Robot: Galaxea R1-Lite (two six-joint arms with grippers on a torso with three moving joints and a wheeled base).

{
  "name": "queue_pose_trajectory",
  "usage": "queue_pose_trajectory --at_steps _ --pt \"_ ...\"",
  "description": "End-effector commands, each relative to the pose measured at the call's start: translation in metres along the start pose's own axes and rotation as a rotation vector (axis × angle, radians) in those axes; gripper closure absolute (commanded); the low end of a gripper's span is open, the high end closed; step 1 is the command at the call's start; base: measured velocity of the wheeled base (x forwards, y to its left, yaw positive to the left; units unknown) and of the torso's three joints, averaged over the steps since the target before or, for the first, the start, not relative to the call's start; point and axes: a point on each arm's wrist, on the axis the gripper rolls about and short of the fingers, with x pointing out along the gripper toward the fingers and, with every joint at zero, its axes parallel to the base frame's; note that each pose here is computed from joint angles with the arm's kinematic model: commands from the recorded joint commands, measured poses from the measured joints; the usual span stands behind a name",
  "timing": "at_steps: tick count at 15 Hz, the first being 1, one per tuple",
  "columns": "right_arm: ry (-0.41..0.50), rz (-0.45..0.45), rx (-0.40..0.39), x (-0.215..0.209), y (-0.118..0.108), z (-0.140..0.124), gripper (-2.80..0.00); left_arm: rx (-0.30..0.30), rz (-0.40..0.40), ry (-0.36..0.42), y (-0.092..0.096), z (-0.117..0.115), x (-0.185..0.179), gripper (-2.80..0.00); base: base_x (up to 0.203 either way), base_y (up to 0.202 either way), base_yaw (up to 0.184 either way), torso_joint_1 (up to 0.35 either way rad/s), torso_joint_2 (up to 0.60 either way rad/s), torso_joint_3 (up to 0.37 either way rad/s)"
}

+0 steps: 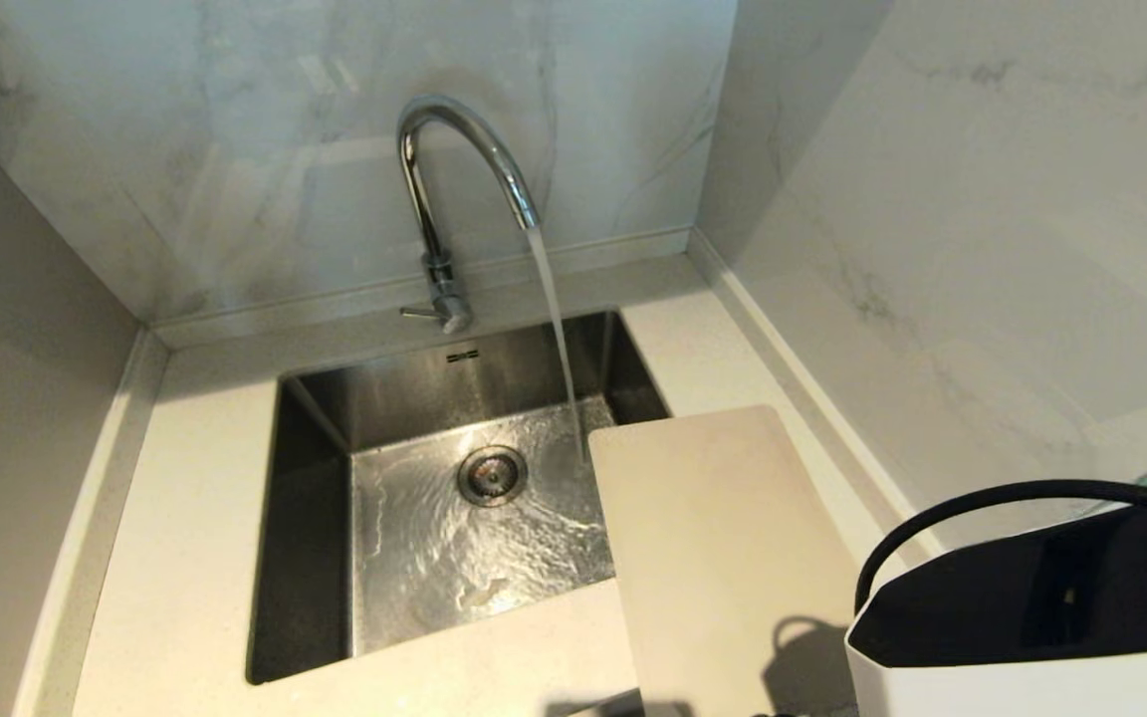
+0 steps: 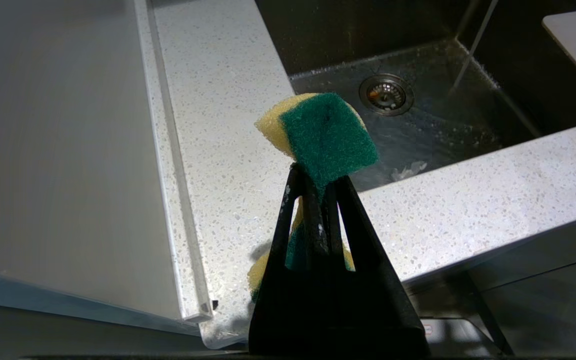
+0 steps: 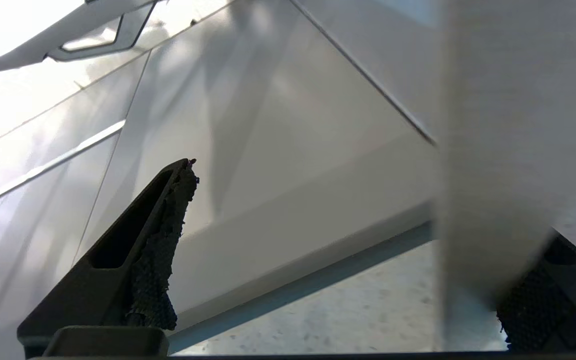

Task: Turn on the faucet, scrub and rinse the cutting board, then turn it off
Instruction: Pick up the cutting board

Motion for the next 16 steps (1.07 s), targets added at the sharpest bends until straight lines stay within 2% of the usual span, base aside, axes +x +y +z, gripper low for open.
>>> queue_pose_trajectory --at_steps 1,7,8,9,16 --pt "0.016 0.007 -0.012 0.0036 0.0027 -0.0006 -2.8 -0.001 0.0 0.0 0.0 0.0 0.0 0.0 0.0 0.0 0.0 0.0 0.0 0.0" --pt "0.029 0.006 -0.017 0.0038 0.0041 -0.0018 -2.8 -0.001 0.0 0.001 0.0 0.0 0.0001 0.0 0.0 0.0 0.0 0.0 0.0 0.0" --pt "0.037 0.009 -0.022 0.0042 0.0053 -0.0031 -2.58 -0.001 0.0 0.0 0.0 0.0 0.0 0.0 0.0 0.0 0.0 0.0 0.0 0.0" --pt "0.04 0.01 -0.029 0.0039 0.0058 -0.0039 0.0 -0.001 0.0 0.001 0.0 0.0 0.0001 0.0 0.0 0.0 0.0 0.0 0.0 0.0" --pt "0.044 0.02 -0.028 0.0054 0.0074 -0.0044 0.0 -0.001 0.0 0.001 0.0 0.0 0.0001 0.0 0.0 0.0 0.0 0.0 0.0 0.0"
